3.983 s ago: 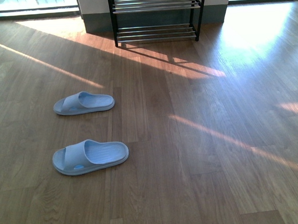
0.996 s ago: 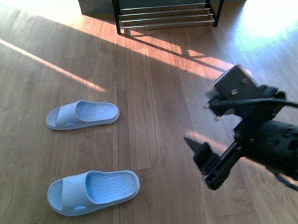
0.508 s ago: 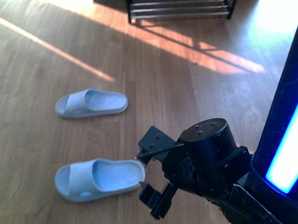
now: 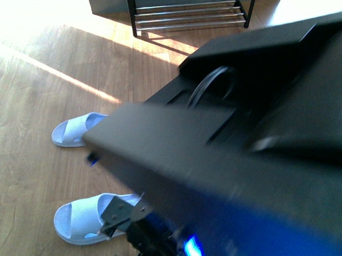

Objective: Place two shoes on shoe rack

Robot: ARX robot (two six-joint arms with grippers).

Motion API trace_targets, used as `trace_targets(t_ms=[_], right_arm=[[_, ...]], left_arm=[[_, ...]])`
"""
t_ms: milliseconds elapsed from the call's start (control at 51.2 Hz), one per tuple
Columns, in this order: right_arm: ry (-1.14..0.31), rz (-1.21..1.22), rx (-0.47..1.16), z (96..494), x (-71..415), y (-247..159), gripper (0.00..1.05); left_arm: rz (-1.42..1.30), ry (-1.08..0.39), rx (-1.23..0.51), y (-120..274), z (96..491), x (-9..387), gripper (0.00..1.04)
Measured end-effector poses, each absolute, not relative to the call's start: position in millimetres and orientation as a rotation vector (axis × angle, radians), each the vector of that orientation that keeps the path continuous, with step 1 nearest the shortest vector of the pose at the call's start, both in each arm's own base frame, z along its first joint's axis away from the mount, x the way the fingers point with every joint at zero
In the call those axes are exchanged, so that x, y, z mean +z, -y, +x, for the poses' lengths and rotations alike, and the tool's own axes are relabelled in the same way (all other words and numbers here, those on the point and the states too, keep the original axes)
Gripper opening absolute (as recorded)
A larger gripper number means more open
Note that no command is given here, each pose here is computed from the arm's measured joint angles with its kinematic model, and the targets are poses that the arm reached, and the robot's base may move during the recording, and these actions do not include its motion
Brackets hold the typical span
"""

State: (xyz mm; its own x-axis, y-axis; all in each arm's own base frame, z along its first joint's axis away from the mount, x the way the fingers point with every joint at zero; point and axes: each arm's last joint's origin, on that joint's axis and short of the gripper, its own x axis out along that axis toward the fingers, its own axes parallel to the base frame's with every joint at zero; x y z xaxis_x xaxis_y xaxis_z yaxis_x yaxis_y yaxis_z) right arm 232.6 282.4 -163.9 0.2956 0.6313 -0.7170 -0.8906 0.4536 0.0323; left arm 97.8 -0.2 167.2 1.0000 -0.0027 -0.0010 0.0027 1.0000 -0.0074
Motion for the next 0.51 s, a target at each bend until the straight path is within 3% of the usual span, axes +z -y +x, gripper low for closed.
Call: trace_targets(t_ms=[508], right_arm=[[-0.743, -0.335, 0.983, 254, -205, -337, 0.96]], left_arm=[[-0.007, -0.001, -0.002, 0, 98, 167, 0.95]])
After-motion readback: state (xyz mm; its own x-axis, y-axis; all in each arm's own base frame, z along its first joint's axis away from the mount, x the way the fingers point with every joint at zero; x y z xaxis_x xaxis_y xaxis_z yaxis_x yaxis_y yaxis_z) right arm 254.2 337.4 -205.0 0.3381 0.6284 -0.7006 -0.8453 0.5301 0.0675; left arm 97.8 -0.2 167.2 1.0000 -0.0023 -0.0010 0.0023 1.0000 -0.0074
